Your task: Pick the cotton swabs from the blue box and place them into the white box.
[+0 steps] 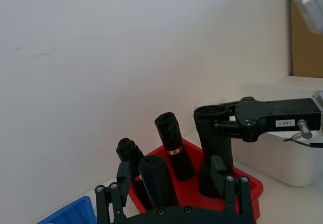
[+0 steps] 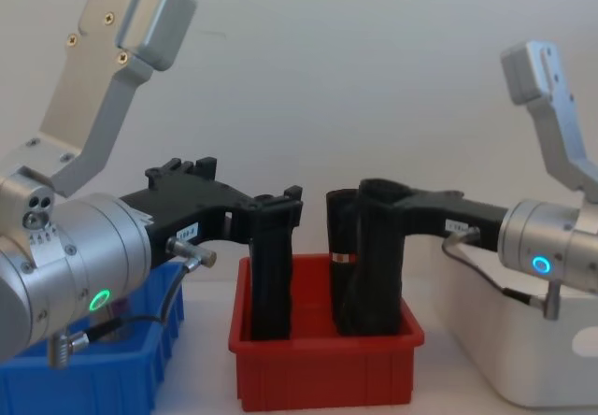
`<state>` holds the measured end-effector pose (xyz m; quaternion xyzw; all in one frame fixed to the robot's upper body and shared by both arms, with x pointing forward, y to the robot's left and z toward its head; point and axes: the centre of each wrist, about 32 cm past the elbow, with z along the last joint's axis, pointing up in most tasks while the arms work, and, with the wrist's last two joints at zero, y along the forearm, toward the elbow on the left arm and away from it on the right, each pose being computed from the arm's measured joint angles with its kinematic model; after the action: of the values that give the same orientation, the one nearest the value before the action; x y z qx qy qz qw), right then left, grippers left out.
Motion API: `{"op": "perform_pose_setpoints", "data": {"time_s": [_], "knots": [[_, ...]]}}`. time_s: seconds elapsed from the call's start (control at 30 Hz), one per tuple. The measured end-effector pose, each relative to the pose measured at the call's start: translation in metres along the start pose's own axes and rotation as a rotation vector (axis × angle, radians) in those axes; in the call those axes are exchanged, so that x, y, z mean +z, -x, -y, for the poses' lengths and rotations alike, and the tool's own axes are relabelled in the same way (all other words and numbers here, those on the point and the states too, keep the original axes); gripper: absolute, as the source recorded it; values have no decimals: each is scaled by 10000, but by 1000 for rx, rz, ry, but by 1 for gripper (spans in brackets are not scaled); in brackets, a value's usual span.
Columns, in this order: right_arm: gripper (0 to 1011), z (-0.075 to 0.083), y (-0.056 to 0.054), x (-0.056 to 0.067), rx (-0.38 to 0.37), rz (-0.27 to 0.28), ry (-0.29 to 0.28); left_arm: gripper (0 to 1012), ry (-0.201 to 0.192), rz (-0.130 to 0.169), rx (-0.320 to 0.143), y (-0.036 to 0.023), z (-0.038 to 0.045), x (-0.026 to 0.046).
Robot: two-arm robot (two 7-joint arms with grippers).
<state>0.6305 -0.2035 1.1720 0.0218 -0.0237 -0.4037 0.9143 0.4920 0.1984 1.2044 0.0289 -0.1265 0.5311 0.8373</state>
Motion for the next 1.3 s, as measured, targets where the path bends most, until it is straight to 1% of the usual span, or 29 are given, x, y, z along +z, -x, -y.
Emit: {"op": "perform_pose_setpoints", "data": {"time_s": [0.33,0.37,0.43,0.5,0.6,0.63,0.67,0.7,0.77,0.8,0.97,1.07,1.3], "knots": [[348,156,103,247,-57,19,-60,1004,0,0,0,0,0,0],[351,205,132,317,-80,25,-72,1004,0,0,0,0,0,0],[351,219,139,339,-85,28,-77,1004,0,0,0,0,0,0],[351,287,173,425,-119,34,-88,1004,0,0,0,0,0,0],[348,336,190,487,-149,38,-93,1004,0,0,0,0,0,0],[348,376,200,530,-166,42,-98,1004,0,0,0,0,0,0],[348,376,200,530,-166,42,-98,1004,0,0,0,0,0,0],[348,411,207,565,-190,44,-100,1004,0,0,0,0,0,0],[348,445,213,600,-208,47,-102,1004,0,0,0,0,0,0],[348,486,218,637,-229,50,-104,1004,0,0,0,0,0,0],[348,602,218,724,-297,57,-102,1004,0,0,0,0,0,0],[351,690,208,781,-350,63,-99,1004,0,0,0,0,0,0],[348,857,167,850,-439,76,-86,1004,0,0,0,0,0,0]]}}
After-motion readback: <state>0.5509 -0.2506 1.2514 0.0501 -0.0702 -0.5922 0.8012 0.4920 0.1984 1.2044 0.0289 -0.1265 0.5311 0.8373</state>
